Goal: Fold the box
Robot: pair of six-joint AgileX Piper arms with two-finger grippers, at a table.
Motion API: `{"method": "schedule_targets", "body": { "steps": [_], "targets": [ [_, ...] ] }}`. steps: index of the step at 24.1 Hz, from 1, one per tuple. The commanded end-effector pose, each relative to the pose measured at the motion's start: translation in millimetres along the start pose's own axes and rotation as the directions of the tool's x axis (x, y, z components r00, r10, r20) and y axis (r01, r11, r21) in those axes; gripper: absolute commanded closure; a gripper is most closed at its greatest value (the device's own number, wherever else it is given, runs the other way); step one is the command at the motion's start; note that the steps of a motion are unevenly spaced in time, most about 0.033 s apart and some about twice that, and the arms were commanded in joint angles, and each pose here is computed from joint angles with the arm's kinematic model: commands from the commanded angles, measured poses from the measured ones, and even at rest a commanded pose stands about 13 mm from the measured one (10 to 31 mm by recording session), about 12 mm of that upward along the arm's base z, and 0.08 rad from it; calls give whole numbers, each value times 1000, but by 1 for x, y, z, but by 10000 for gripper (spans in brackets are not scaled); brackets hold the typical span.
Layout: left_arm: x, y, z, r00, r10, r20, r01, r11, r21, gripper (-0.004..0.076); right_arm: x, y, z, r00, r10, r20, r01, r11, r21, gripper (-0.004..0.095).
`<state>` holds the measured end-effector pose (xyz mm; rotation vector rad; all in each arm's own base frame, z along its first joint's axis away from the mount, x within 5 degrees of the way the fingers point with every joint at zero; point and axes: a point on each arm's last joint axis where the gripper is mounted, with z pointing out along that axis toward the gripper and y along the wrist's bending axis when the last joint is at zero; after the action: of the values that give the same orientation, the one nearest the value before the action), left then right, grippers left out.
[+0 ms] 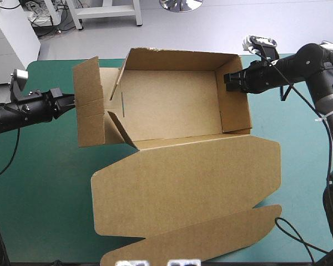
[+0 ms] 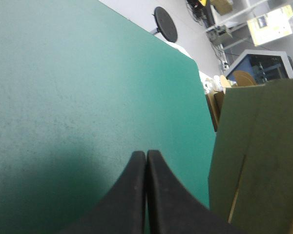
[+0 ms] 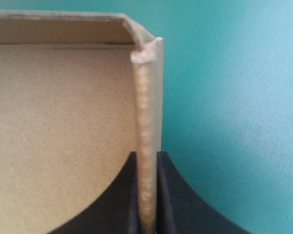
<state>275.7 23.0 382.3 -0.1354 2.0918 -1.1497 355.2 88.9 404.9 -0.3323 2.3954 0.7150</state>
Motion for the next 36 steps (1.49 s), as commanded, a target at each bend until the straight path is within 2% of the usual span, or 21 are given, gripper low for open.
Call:
{"method": "schedule_targets", "body": {
  "steps": [1, 12, 19, 24, 29, 36],
  "targets": [
    [-2, -30, -12, 998, 42, 50, -47, 993, 108, 734, -10, 19, -27, 991, 13, 137, -5, 999, -53, 925],
    [12, -62, -30, 990, 130, 62, -138, 981, 137, 734, -17, 44, -15, 972, -28, 235, 44, 997, -66, 924],
    [23, -84, -42, 978, 183, 95, -195, 971, 140, 734, -16, 62, -1, 962, -82, 259, 90, 996, -18, 921],
    [31, -93, -31, 977, 210, 37, -213, 960, 184, 734, -16, 68, 20, 966, -83, 244, 93, 995, -33, 921],
    [38, -96, -18, 966, 257, -9, -253, 955, 156, 734, -18, 66, 25, 964, -75, 256, 85, 996, -30, 921],
    [39, -98, -10, 959, 284, -2, -281, 951, 125, 733, -19, 65, 25, 959, -81, 271, 89, 996, -19, 921]
  ]
}}
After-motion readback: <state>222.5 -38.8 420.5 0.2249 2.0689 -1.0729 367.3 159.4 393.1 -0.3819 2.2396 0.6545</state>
